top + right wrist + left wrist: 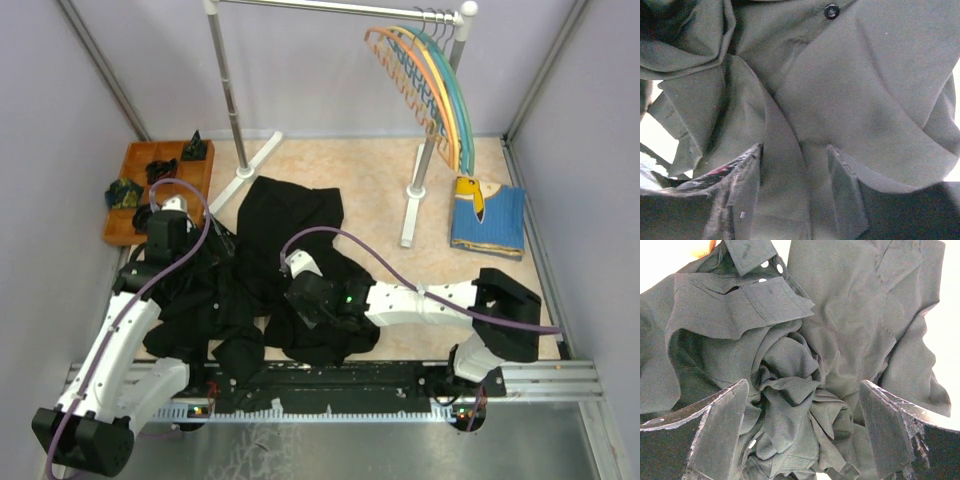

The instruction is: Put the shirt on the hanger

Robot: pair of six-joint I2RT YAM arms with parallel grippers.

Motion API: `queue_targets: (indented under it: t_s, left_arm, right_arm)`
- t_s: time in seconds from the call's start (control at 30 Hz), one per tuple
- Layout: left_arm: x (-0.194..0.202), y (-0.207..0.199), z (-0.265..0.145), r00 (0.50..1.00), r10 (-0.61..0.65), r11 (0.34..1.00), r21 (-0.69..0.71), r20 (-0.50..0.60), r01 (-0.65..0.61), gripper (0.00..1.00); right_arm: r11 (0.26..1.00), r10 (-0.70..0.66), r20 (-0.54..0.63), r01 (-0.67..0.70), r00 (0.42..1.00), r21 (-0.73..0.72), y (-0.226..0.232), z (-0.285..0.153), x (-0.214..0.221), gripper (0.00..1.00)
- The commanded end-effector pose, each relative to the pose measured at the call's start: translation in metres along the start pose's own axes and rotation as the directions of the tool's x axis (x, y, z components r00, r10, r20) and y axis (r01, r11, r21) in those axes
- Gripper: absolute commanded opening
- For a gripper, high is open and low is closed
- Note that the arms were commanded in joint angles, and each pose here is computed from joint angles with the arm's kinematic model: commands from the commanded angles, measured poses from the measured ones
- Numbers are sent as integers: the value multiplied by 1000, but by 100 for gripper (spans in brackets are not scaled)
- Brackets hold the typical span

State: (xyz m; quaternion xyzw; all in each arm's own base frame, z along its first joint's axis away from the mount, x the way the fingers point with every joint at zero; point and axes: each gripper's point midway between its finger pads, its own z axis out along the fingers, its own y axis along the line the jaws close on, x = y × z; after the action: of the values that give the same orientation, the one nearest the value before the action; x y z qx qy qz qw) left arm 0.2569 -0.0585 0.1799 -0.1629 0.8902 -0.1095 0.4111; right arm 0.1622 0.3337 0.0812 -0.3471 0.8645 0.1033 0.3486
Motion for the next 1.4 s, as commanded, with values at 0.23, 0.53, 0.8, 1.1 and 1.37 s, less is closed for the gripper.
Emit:
queue_targets:
  t_s: [0.23, 0.53, 0.8, 1.1, 1.37]
  left_arm:
    - [8, 7, 0, 999, -32, 999, -15, 5, 32, 97]
    - [-1, 6, -9, 997, -45, 999, 3, 61, 45, 97]
    - [-8, -3, -18, 993, -48, 997, 63, 104, 42, 98]
    - [-20, -17, -29, 984, -34, 988, 154, 175, 7, 99]
    - [-15, -25, -24, 988, -14, 980, 200, 156, -17, 99]
  right_arm:
    - [980, 161, 179, -179, 971, 90, -54, -41, -53, 14]
    - [955, 195, 458, -273, 867, 111, -124, -142, -166, 0]
    - [950, 93, 699, -273, 709, 150, -163, -271, -289, 0]
    - [920, -29, 922, -349, 386, 175, -202, -434, -383, 0]
    - [922, -68, 921, -328, 383, 204, -206, -444, -365, 0]
